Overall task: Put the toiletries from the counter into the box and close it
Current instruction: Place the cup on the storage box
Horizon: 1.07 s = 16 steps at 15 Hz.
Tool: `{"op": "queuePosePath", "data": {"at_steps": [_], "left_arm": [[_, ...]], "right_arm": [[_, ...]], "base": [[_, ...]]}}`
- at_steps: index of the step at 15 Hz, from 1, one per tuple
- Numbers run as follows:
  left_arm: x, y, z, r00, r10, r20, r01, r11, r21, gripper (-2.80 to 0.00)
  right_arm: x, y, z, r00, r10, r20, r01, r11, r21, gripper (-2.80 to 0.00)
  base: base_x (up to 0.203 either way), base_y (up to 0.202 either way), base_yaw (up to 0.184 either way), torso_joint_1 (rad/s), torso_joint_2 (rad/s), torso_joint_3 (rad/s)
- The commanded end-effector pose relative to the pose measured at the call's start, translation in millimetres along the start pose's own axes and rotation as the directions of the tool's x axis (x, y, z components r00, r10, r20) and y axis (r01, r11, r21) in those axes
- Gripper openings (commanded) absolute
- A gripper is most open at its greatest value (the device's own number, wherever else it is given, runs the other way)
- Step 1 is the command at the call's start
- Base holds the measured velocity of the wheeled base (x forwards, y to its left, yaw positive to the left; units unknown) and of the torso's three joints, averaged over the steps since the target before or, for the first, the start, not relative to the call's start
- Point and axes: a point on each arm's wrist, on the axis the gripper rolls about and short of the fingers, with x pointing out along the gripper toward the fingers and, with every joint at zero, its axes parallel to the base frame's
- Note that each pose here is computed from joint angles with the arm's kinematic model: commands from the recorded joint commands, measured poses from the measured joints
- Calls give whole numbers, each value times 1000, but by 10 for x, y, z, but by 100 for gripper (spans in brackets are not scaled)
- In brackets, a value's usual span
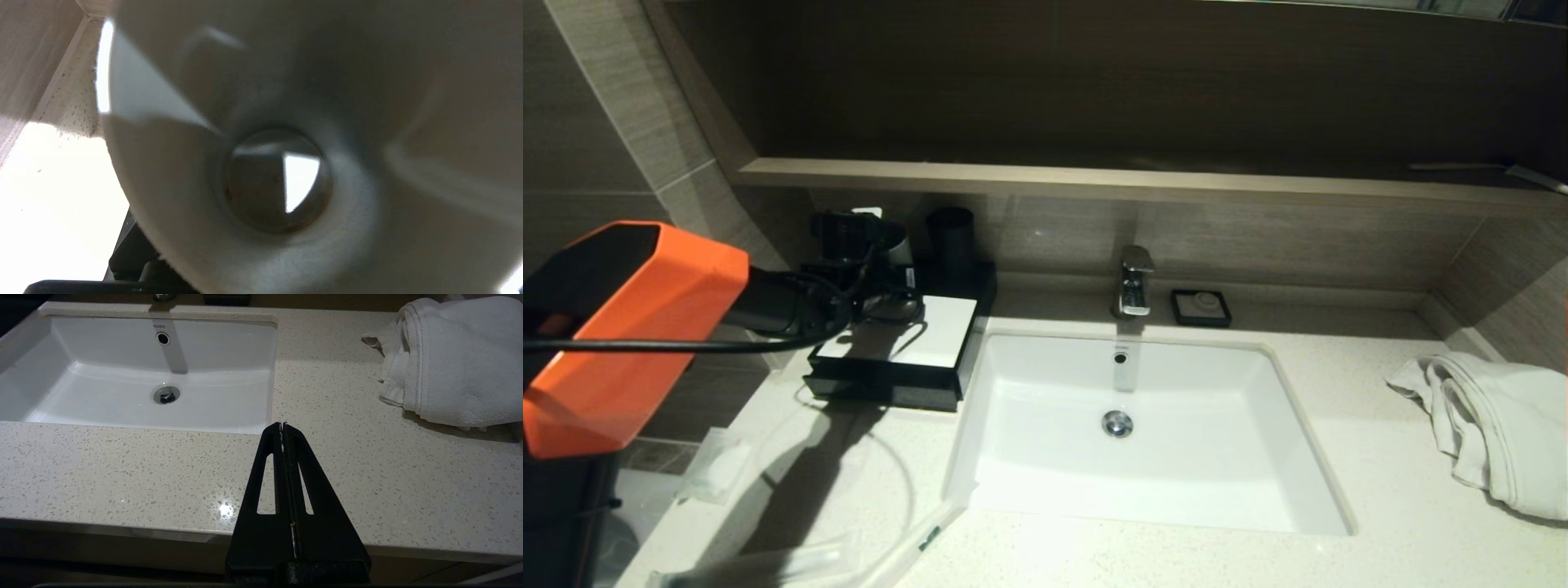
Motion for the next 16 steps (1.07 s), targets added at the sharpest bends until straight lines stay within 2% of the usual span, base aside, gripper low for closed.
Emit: {"op": "queuePosePath", "data": {"at_steps": [1, 6, 16], "left_arm": [[8, 5, -3, 1000, 2, 2, -2, 1000, -1, -280], [47, 16, 42, 1000, 5, 22, -4, 1000, -13, -280], [81, 14, 6, 1000, 6, 10, -6, 1000, -11, -280]], "right_arm": [[0, 0, 0, 1000, 0, 0, 0, 1000, 0, -280], [0, 0, 0, 1000, 0, 0, 0, 1000, 0, -280], [0, 0, 0, 1000, 1, 0, -1, 1000, 0, -280]], "base": [[0, 0, 0, 0, 0, 0], [0, 0, 0, 0, 0, 0], [0, 0, 0, 0, 0, 0]]}}
